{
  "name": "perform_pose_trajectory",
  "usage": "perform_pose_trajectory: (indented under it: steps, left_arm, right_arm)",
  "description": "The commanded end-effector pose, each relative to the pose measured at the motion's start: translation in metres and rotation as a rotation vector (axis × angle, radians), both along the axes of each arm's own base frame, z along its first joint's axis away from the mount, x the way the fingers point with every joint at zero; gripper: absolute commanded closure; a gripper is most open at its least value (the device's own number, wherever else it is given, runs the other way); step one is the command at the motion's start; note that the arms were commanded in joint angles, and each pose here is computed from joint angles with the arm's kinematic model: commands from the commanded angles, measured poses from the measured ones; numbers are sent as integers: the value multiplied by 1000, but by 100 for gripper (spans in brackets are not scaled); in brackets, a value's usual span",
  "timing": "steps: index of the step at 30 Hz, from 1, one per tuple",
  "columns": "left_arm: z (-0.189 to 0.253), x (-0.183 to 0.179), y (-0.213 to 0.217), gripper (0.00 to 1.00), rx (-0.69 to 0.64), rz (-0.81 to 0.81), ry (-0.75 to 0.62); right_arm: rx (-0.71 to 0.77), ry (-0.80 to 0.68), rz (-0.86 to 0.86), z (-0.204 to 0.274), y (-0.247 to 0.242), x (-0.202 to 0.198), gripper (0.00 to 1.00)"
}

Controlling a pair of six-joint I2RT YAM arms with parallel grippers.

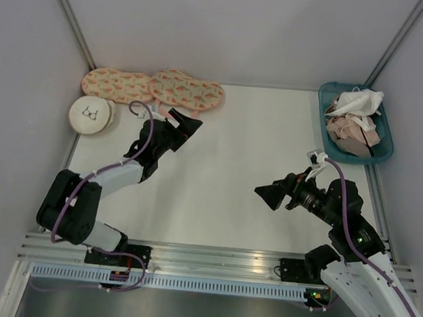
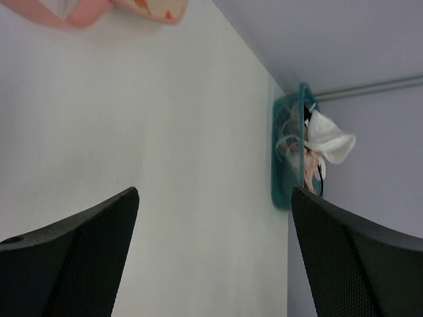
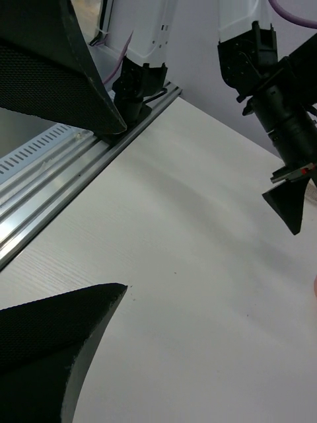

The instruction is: Unzip the laundry bag and remove the bra

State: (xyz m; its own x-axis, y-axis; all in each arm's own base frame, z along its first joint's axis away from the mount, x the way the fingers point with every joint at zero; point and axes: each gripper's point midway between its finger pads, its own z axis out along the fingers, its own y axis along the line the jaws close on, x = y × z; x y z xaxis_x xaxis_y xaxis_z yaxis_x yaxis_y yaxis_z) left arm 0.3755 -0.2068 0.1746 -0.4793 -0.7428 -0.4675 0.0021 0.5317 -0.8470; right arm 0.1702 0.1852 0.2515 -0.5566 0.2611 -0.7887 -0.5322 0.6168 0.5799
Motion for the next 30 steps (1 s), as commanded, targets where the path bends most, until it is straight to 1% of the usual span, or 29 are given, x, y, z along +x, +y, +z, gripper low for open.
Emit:
perform_pose_trajectory:
  steps: [1, 2, 4, 5, 6, 8, 9, 13, 14, 16, 17, 18, 19, 20, 21, 23, 25, 27, 30]
  left_arm:
    - [20, 53, 14, 1, -67, 116, -59]
    - [1, 67, 19, 1, -60, 146, -17]
    - [2, 91, 20, 1, -84, 175, -13]
    - [-19, 104, 24, 1, -79, 198, 29]
    - [-7, 118, 21, 2, -94, 203, 5]
    - [-15, 135, 24, 4, -79, 233, 21]
    - [-14, 149, 22, 4, -75, 242, 11]
    - [-21, 182, 24, 6, -60, 288, 0]
    - [-22, 189, 27, 6, -60, 306, 4]
    - [-35, 205, 28, 8, -45, 328, 54]
    - [-27, 216, 28, 8, -59, 350, 49]
    - [-44, 213, 30, 12, -28, 361, 125]
    - [-56, 213, 29, 13, -27, 380, 183]
    - [-50, 217, 30, 13, -17, 404, 206]
    - [-57, 214, 31, 14, 3, 413, 243]
    - [-72, 196, 40, 14, 43, 474, 295]
    - [-69, 193, 42, 14, 28, 484, 298]
    - [-82, 183, 41, 14, 27, 473, 337]
    - [-99, 167, 30, 14, -31, 433, 417]
  right_arm:
    - [-18, -13, -45, 7, -8, 2, 2]
    - [-31, -4, -56, 4, -10, 3, 2]
    - [-51, 15, -64, -3, -12, 2, 2]
    - [-50, 17, -66, -4, -13, 2, 2]
    - [-52, 19, -62, -5, -13, 1, 2]
    - [-60, 23, -67, -7, -15, -1, 2]
    - [-62, 19, -72, -6, -16, -2, 2]
    - [-80, 34, -81, -11, -20, -5, 2]
    - [-79, 41, -84, -13, -20, -5, 2]
    - [-86, 52, -90, -17, -21, -5, 2]
    - [-87, 52, -93, -17, -22, -4, 2]
    - [-94, 55, -98, -19, -22, -3, 2]
    - [-102, 61, -101, -22, -23, -2, 2]
    - [-111, 69, -106, -24, -23, 0, 2]
    - [-121, 68, -110, -26, -24, 1, 2]
    - [-138, 88, -100, -34, -20, 6, 2]
    - [-146, 94, -93, -38, -18, 8, 2]
    - [-158, 101, -92, -44, -18, 10, 2]
    - [-167, 105, -90, -49, -16, 13, 2]
